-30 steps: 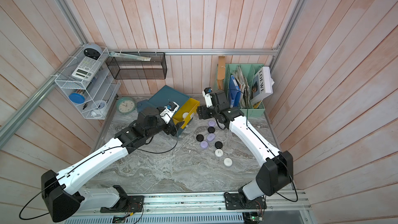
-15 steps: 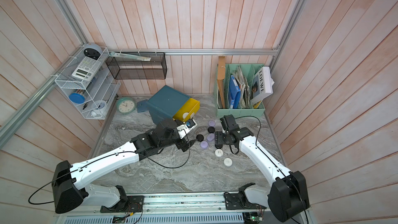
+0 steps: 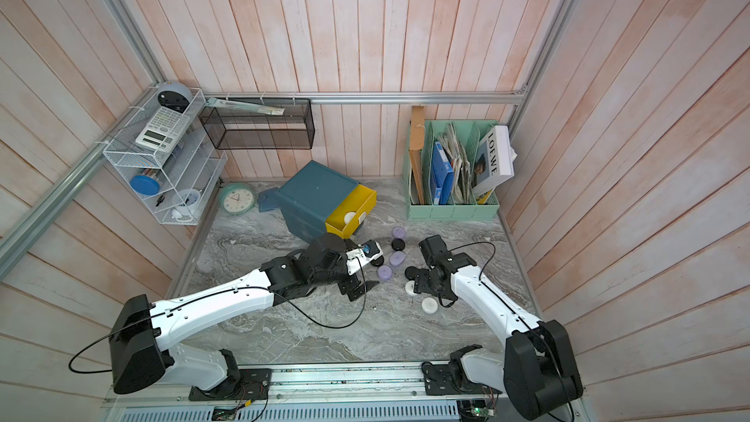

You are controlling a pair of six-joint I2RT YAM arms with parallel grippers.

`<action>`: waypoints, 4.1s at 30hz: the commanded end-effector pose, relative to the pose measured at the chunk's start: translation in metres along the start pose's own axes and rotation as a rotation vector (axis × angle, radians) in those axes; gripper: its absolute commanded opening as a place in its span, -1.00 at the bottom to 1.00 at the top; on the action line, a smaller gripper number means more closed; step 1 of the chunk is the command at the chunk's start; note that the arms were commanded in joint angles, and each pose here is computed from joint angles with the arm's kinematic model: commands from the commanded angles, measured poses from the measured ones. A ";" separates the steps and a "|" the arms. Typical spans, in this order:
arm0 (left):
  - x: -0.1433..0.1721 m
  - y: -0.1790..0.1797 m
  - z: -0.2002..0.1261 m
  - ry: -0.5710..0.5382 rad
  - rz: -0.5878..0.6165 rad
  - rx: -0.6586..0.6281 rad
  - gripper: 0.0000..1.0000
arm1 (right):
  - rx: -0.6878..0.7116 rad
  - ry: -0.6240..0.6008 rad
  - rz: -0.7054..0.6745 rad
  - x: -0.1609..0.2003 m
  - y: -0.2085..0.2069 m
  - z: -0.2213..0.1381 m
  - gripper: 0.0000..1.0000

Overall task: Put the bluetooth earphones in the drawer according to color
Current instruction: Pick up the Bluetooth earphone from the center of the board, then place the bluetooth earphone in the drawer.

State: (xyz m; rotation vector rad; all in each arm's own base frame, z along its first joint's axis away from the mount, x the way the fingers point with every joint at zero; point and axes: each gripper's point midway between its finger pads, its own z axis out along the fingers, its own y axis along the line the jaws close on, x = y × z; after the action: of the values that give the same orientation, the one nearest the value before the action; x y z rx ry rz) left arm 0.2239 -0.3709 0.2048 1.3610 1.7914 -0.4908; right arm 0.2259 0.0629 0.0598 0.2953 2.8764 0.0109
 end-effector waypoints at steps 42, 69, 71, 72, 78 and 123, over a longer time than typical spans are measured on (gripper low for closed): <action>0.022 -0.027 0.025 0.051 0.106 0.049 1.00 | -0.023 0.275 0.080 0.054 -0.007 0.040 0.45; 0.019 -0.023 0.021 0.056 0.114 0.030 1.00 | -0.019 0.254 0.073 0.056 -0.005 0.037 0.17; 0.018 -0.022 0.019 0.050 0.113 0.028 1.00 | -0.023 0.241 0.077 0.056 -0.005 0.035 0.10; 0.016 -0.021 0.018 0.046 0.113 0.025 1.00 | -0.025 0.231 0.080 0.055 -0.006 0.033 0.07; 0.016 -0.012 0.017 0.056 0.117 -0.012 1.00 | -0.064 0.157 0.097 0.042 -0.001 0.019 -0.19; 0.010 0.148 -0.107 -0.161 -0.135 -0.385 1.00 | -0.756 -0.509 -0.516 -0.170 0.292 -0.202 -1.00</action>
State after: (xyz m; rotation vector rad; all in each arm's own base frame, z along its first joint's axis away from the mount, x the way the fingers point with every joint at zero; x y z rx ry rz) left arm 0.3217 -0.2396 0.2847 0.9019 1.7681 -0.3085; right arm 0.3932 0.3155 0.3053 -0.4980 2.1541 0.7935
